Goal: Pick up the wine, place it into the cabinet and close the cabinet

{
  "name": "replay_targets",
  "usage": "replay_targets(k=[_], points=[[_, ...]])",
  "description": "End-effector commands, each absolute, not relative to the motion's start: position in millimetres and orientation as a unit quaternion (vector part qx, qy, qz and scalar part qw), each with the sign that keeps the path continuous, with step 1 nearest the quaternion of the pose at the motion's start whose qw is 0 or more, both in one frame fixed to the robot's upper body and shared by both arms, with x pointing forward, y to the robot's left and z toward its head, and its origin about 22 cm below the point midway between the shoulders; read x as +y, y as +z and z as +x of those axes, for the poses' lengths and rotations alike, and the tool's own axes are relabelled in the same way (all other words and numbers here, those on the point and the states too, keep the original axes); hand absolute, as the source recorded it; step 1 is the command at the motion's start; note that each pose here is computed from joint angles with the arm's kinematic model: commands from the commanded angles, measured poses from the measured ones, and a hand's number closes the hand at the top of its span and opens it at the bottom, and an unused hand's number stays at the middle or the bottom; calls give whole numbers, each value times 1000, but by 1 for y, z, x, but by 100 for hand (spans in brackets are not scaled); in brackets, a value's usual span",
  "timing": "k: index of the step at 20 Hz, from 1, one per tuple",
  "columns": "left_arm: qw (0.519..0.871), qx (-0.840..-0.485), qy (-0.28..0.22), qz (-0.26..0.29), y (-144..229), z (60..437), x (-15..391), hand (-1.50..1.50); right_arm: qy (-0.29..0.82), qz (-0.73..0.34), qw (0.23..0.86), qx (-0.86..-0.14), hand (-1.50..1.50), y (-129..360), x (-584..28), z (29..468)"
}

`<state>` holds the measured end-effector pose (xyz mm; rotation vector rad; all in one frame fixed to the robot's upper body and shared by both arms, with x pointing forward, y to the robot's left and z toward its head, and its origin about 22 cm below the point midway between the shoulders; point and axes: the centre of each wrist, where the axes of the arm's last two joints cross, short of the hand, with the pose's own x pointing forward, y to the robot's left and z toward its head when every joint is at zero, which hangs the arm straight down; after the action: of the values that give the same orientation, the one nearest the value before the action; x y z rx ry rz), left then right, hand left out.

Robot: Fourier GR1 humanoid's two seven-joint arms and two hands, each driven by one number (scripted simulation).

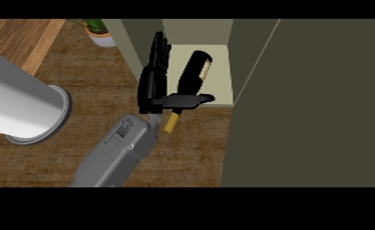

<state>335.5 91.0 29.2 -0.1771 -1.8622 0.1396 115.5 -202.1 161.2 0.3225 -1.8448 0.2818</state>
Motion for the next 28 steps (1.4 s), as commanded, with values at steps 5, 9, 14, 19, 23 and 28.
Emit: replay_targets(k=[5,9,14,19,23,28], points=[[586,-801,73,-94,6,262,93,-150,122,156,552,-810,-150,205,-212,65],[582,-802,71,-112,27,222,93,-150,121,141,550,-814,-150,196,-207,80],[577,-807,77,-100,33,211,127,-150,238,170,576,-763,150,194,-211,78],[580,-807,80,-76,26,189,150,-150,302,256,577,-715,150,193,-197,72],[575,-811,77,-74,29,181,170,-150,321,288,551,-715,150,194,-181,70],[577,-810,75,-72,39,150,198,-150,331,283,534,-725,150,198,-169,69]])
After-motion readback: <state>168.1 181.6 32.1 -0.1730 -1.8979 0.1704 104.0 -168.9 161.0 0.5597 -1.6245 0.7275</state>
